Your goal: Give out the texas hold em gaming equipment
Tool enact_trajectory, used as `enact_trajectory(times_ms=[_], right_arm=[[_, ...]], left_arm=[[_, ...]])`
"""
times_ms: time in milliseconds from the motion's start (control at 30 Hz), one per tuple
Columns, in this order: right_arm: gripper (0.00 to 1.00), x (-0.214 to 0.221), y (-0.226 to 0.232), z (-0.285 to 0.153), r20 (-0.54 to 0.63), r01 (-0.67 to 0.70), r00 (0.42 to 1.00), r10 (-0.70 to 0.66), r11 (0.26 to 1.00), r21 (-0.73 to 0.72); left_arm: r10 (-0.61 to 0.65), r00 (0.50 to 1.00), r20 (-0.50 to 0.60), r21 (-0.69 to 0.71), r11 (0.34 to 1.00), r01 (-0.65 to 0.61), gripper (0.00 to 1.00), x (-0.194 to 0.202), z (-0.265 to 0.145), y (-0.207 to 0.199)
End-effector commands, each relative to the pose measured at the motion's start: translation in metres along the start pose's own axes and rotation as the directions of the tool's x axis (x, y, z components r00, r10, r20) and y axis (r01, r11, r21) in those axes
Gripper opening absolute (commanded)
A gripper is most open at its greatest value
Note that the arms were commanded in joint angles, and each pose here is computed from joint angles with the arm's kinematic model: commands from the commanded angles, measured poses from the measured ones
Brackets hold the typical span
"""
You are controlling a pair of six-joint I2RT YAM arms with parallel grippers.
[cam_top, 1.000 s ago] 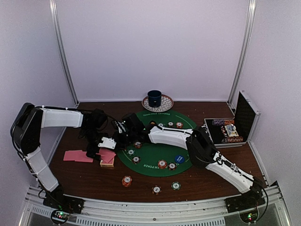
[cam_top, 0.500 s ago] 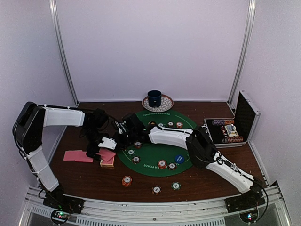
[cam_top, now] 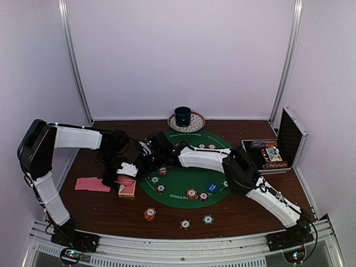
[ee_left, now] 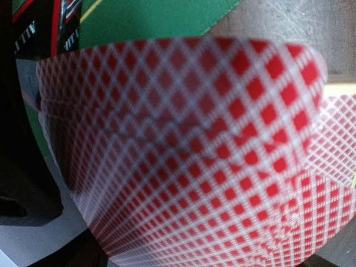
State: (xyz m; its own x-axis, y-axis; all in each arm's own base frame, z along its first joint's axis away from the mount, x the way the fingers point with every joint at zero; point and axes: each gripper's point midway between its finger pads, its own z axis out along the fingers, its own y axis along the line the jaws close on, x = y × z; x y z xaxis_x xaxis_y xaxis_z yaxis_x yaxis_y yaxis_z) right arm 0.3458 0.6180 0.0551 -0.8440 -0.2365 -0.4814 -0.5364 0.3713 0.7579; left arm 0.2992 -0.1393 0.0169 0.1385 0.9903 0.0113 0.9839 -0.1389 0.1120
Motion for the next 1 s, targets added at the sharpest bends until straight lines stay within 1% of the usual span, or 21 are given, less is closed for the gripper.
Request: enact_trajectory(times_ms=[0,167,433,767,967], right_arm=[[0.00,-0.015,0.041,-0.016,0.017,0.052,0.999,-0.051,0.997,-0.064],[0.00,-0.012,0.037,-0.014,0.011,0.043,0.999,-0.042,0.998,-0.055],[0.00,-0.006,0.034,-0.005,-0.008,0.039,0.999,-0.040,0.998,-0.046],[0.00,0.004,0.036,-0.002,-0.033,0.047,0.998,-0.049,0.998,-0.039],[0.00,0.020,0.032,0.003,-0.077,0.049,0.996,-0.050,0.999,-0.023]], left_arm=[[-0.062,0.998,0.019,-0.133,0.989,0.064,0.98,-0.002,-0.018,0.034],[-0.056,0.998,0.042,-0.144,0.988,0.062,0.98,-0.006,-0.022,0.030],[-0.034,0.998,0.043,-0.137,0.990,0.039,0.98,-0.010,-0.024,0.017],[-0.040,0.998,0.049,-0.128,0.991,0.046,0.98,-0.012,-0.025,0.015],[-0.044,0.997,0.059,-0.124,0.991,0.051,0.98,-0.014,-0.029,0.013]])
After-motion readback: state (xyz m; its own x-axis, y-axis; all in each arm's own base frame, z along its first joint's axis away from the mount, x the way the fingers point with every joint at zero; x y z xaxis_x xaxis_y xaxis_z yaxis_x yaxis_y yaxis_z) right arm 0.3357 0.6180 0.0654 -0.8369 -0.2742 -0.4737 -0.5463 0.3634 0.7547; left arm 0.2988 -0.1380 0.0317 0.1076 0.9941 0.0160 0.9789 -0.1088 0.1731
